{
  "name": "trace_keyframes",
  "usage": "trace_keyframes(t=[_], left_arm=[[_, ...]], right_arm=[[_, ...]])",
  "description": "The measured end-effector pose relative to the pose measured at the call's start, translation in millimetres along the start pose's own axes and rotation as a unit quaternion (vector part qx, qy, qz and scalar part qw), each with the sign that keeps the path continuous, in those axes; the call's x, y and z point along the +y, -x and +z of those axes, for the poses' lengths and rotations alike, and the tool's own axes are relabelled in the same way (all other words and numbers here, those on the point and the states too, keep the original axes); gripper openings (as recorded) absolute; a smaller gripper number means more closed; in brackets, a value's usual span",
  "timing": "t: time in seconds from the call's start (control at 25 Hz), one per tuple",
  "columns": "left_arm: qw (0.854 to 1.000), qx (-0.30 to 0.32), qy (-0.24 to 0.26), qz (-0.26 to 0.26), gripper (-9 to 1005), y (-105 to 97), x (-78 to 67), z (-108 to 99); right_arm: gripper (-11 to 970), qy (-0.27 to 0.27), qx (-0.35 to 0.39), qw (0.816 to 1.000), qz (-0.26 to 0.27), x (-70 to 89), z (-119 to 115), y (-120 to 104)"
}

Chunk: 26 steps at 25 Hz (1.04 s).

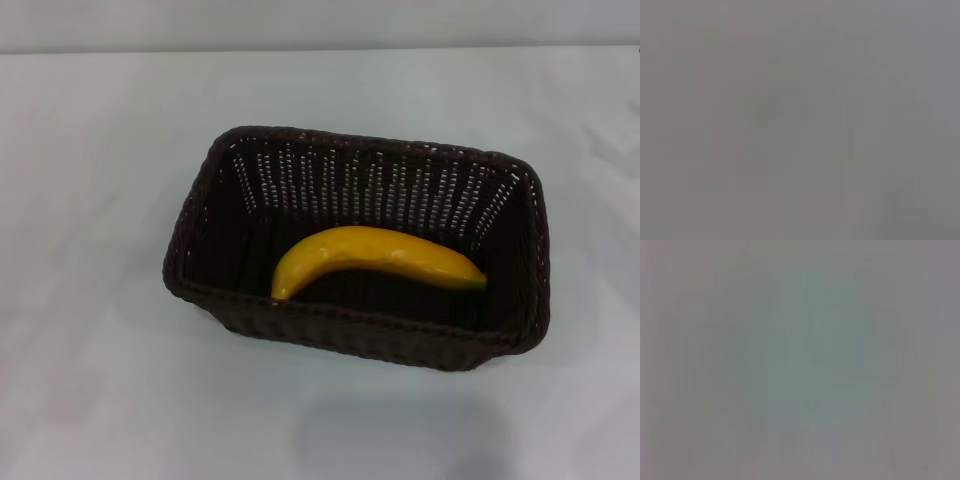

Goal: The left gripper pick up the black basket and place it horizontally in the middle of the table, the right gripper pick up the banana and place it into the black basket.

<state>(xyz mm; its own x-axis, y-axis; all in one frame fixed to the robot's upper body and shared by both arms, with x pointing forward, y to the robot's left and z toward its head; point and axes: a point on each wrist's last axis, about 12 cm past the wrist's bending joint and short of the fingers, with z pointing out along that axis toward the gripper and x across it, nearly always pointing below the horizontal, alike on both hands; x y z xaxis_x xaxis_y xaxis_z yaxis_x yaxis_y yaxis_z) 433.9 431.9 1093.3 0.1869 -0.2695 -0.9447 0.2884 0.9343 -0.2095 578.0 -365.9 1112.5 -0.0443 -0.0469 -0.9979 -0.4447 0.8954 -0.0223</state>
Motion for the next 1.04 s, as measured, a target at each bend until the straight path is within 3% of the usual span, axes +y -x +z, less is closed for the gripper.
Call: trace_keyframes(t=[0.2, 0.28, 0.44, 0.76, 1.04], left_arm=[[0.999, 0.011, 0.031, 0.003, 773, -13.0, 1.1, -2.9], [0.998, 0.011, 0.057, 0.004, 773, -20.7, 3.0, -1.1], [0.998, 0.007, 0.066, 0.022, 773, -26.4, 0.9, 0.3], [0.995, 0.012, 0.079, 0.065, 773, -26.7, 3.9, -1.8], [0.995, 0.005, 0.080, 0.064, 773, -24.4, 4.5, -0.7]], right_arm=[[868, -0.050, -0.023, 0.998, -0.005, 7.3, 1.8, -24.4], [868, -0.098, -0.047, 0.994, -0.002, 14.6, 1.9, -38.5], [869, -0.131, -0.065, 0.989, 0.004, 21.7, -3.3, -49.3], [868, -0.153, -0.064, 0.986, 0.006, 22.5, -17.0, -58.8], [868, -0.190, -0.088, 0.978, 0.015, 16.2, -34.9, -60.5]])
